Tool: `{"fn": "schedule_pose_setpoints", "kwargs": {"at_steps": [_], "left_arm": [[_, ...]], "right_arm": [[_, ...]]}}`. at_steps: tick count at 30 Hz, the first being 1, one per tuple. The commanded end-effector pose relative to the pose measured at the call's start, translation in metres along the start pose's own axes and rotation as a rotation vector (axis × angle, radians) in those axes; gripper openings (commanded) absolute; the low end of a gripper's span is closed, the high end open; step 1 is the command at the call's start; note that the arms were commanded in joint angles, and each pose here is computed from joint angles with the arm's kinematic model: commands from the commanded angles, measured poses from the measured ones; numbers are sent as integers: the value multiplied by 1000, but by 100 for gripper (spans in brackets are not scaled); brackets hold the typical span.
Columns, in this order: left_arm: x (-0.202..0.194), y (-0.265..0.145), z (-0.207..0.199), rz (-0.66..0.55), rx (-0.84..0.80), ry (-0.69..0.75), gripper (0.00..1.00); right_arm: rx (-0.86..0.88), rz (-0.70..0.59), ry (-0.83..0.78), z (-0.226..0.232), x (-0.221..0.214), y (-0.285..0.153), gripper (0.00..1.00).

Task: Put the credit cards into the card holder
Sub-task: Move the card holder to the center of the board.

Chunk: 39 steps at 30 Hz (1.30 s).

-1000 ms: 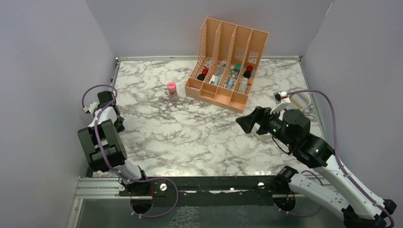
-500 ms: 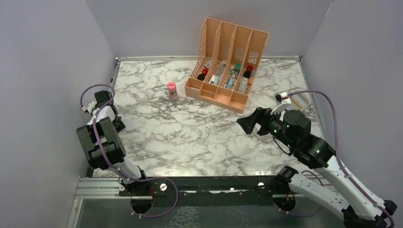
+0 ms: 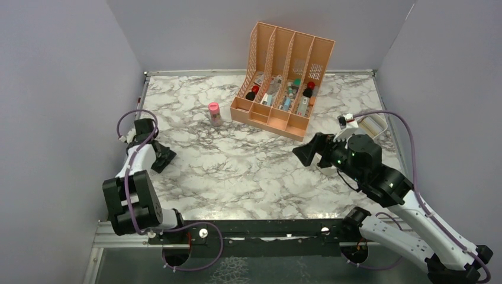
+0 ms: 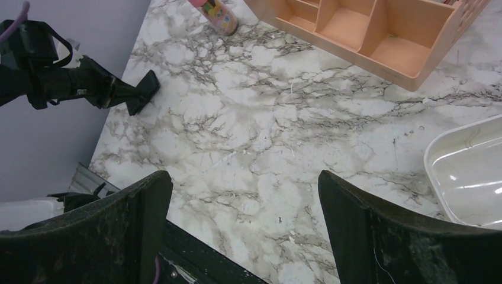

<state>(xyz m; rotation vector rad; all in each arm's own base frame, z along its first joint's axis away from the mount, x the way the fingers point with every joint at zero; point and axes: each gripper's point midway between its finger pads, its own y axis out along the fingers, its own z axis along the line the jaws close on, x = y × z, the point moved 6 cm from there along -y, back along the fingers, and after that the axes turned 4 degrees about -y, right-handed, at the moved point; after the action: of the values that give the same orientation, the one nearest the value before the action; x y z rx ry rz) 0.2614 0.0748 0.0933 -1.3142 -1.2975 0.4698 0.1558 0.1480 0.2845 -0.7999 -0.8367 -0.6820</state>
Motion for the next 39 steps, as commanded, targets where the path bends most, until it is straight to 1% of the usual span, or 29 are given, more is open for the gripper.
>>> {"fn": "schedule_pose_setpoints", "kwargs": {"at_steps": [1,6,16,19,21,23,26,30,33,35,39], "left_arm": [[-32,-29,-28,48,-155,-23,0],[-81,-51,-44,150,-251,-31,0],[-154,-79,-78,193,-297,-14,1],[-180,-82,-90,239,-301,1,2],[-198,-87,-102,282,-336,45,3],[-214,-97,-118,295,-384,107,8],[-228,-112,-134,281,-439,178,23],[-226,-124,-145,238,-504,242,45],[-218,-130,-148,185,-552,314,59],[-214,-133,-148,152,-593,397,63],[-207,-131,-140,94,-633,606,64]], "right_arm": [[4,-6,24,1,1,3,98],[5,22,31,1,-4,7,98],[-11,73,30,-1,-12,16,98],[-4,91,32,0,-16,19,98],[-6,100,35,-2,-20,21,98],[-7,107,34,-3,-22,22,98],[-23,110,41,-5,-24,24,97],[-32,114,58,-5,-25,27,97],[-29,128,79,-4,-28,30,96],[-29,143,106,-3,-32,33,95],[-38,189,176,-1,-41,42,90]]}}
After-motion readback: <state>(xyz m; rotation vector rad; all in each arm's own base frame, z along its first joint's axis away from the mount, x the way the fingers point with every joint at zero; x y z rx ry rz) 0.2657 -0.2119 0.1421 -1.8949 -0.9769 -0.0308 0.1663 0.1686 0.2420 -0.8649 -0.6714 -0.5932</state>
